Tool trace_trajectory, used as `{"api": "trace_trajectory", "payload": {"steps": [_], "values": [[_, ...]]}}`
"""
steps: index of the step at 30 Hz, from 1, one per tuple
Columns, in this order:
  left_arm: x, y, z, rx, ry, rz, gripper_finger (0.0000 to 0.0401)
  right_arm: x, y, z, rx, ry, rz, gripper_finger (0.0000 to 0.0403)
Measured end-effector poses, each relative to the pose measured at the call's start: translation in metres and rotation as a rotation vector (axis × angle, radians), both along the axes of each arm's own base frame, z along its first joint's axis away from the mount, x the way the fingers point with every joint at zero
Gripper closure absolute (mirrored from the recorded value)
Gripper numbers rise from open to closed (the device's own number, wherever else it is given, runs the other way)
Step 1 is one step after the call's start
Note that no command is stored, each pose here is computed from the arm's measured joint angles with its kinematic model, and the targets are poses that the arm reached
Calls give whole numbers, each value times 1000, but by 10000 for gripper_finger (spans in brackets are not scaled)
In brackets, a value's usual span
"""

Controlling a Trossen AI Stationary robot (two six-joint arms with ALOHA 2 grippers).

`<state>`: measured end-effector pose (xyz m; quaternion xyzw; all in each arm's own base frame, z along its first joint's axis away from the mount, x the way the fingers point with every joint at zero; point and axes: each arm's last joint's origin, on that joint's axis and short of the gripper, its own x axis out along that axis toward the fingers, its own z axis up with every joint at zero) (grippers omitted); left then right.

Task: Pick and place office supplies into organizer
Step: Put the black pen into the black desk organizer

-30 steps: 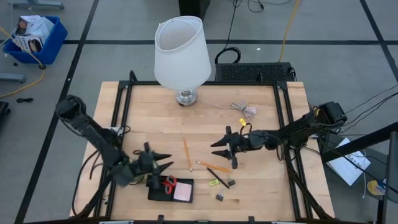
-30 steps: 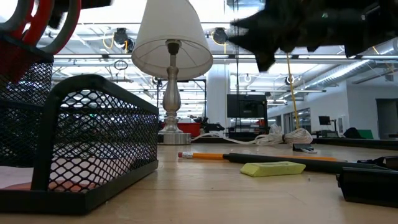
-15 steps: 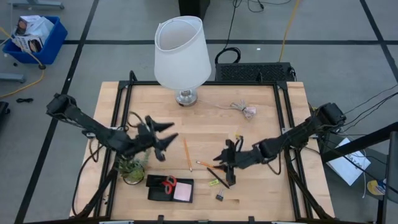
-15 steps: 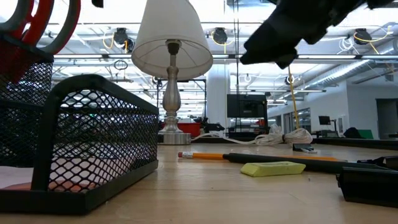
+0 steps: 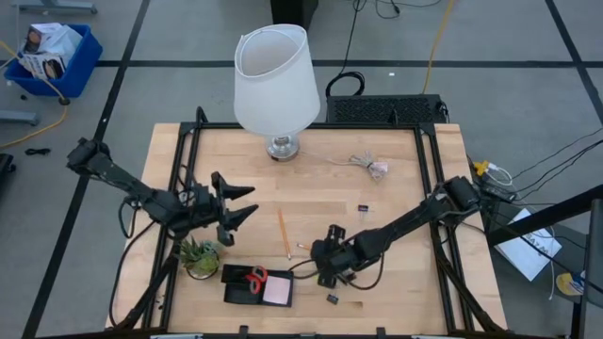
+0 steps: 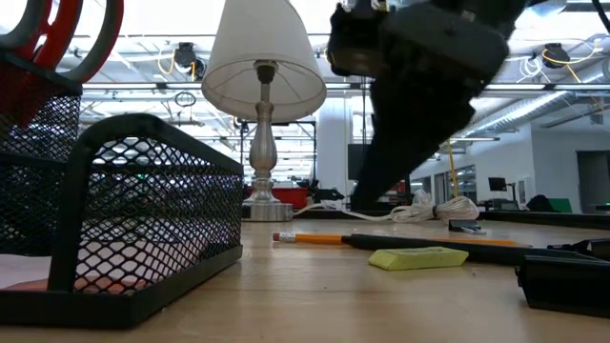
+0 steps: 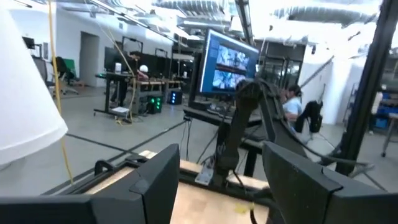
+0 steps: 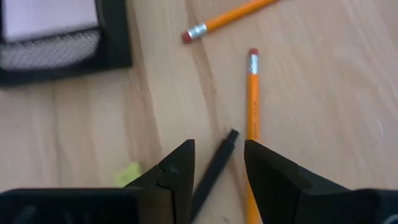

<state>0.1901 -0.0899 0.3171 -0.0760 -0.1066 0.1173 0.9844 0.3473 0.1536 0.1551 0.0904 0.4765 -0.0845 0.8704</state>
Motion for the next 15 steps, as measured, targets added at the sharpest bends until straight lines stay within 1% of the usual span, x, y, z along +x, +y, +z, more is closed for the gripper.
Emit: {"api": "trace_trajectory", "payload": {"steps": [4,9,15], "values": [[0,-1,-1,14,9,-2,167,-1,0,0,43,8,-80,275],[0,-1,0,10,4,-3,167,-7,10,0,69,14,-99,282],[-1,-2,1,3,-14,-20,167,-16,14,-8,45,26,-127,289]]}}
